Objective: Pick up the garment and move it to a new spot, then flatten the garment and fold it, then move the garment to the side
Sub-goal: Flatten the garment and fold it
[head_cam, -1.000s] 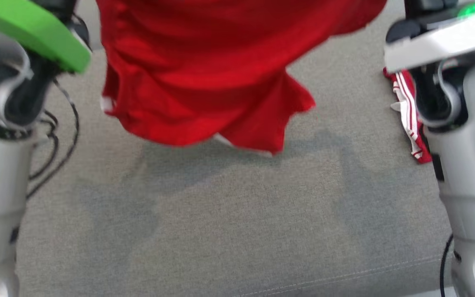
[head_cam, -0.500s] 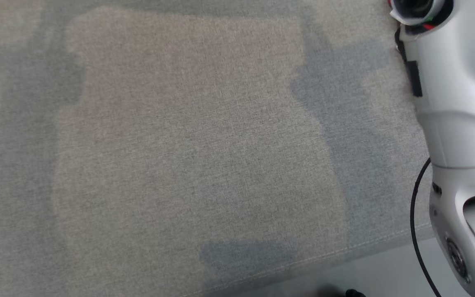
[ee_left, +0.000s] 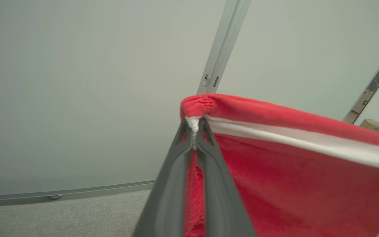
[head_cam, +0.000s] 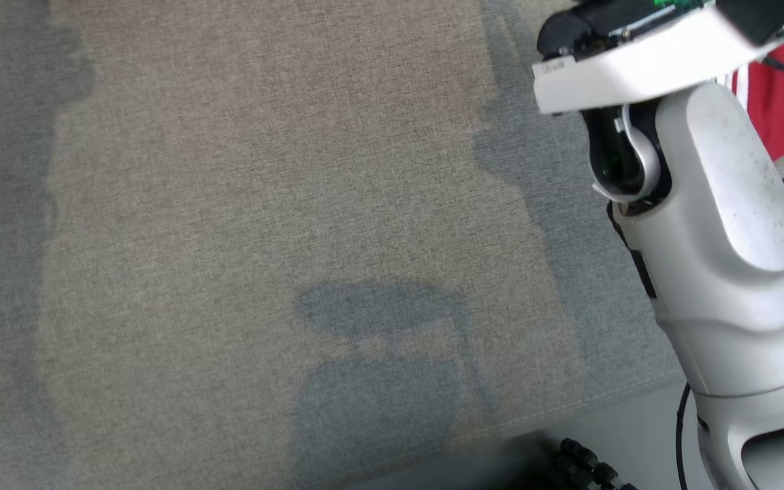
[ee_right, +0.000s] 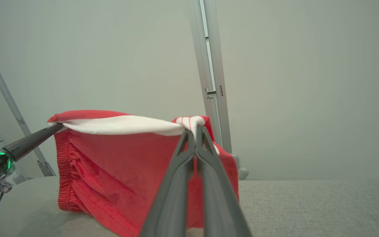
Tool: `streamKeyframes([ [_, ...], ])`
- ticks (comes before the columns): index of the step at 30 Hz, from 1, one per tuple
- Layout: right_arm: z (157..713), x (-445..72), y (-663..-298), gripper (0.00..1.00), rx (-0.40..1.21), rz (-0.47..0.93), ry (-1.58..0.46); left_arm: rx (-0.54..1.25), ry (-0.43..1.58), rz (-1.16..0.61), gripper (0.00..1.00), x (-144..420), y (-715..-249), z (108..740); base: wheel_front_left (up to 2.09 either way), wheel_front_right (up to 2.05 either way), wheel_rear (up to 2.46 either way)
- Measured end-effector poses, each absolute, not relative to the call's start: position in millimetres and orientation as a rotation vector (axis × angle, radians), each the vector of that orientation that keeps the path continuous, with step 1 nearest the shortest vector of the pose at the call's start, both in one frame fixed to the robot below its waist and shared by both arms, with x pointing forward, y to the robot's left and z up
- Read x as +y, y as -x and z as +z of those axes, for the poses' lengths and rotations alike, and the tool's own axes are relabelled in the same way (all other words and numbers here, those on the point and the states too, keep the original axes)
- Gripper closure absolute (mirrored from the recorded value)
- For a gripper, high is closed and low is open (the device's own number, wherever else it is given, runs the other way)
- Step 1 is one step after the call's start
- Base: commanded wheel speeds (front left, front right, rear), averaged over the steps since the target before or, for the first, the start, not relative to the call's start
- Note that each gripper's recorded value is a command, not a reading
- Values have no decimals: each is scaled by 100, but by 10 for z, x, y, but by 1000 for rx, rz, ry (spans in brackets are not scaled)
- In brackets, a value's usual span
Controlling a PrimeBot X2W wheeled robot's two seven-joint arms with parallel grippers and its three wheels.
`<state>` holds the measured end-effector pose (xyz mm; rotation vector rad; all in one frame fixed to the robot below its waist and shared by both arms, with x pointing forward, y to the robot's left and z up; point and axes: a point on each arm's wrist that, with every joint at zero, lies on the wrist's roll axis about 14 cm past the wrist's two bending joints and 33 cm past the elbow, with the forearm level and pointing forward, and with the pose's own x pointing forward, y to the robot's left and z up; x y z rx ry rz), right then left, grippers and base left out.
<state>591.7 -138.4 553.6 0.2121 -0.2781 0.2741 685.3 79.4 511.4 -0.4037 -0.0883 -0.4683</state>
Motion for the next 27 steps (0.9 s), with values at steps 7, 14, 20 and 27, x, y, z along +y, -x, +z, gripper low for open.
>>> streamKeyframes([
  [7,5361,-1458,-5514,100,-240,268,-228,-65,478,-520,100,811,-6248,5005,0,0,0],
  [14,5087,-1647,-5044,100,-162,183,-285,30,483,-475,100,896,-5501,4699,0,0,0],
  [20,4819,-1760,-4443,100,-61,92,-357,115,526,-330,100,1055,-4764,4435,0,0,0],
  [27,4825,-1873,-3962,100,-33,37,-365,132,562,-240,100,1131,-4225,4421,0,0,0],
])
